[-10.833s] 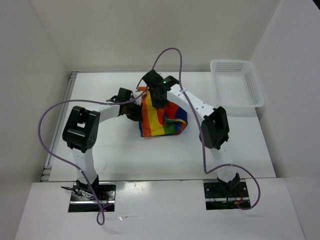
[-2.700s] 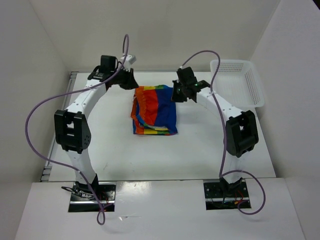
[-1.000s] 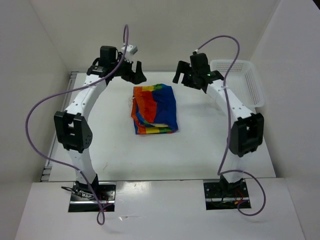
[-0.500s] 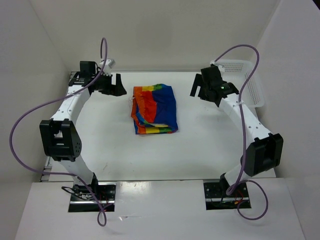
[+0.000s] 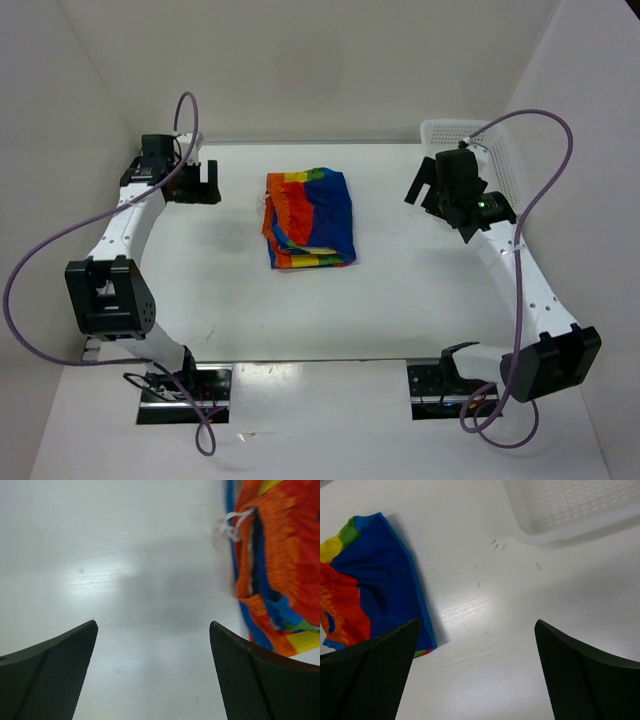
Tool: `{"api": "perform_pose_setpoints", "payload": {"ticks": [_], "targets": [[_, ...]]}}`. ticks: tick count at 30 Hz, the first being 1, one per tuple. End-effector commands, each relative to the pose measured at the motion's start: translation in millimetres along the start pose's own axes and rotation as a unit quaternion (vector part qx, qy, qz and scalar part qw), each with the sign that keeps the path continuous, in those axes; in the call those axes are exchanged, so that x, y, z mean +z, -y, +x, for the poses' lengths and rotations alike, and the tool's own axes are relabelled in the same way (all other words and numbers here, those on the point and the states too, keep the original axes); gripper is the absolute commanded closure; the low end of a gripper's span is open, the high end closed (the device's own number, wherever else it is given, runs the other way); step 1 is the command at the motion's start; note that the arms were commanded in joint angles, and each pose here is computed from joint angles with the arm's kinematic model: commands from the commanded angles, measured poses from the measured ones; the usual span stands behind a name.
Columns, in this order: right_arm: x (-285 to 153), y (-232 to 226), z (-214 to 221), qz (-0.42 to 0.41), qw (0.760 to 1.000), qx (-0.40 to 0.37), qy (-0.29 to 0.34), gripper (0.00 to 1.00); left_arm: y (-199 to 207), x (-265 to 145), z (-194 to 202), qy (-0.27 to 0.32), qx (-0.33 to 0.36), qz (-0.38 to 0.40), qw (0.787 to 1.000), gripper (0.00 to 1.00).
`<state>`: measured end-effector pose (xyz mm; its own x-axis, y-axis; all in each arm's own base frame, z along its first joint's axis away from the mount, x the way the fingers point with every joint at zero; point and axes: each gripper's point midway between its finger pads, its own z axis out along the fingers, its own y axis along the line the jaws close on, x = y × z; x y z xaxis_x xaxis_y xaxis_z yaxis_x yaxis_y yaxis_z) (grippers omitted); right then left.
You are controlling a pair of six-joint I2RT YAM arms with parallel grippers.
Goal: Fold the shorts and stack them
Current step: Fold the shorts
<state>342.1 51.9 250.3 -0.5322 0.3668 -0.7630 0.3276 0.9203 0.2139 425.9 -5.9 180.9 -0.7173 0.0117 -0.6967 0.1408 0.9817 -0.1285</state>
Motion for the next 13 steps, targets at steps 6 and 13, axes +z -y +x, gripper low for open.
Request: {"api": "perform_pose_setpoints", "payload": {"ticks": [6,13], "targets": [[-17,35,-13,0.027,0.998,0.043,0.032,0.0,-50,-41,12,-0.005,0.003,-0.169,0.986,0.01],[-40,59,-36,0.053,0.992,0.079,0.083,0.0,-46,-32,22,-0.012,-0.005,-0.14,0.99,0.01]]}}
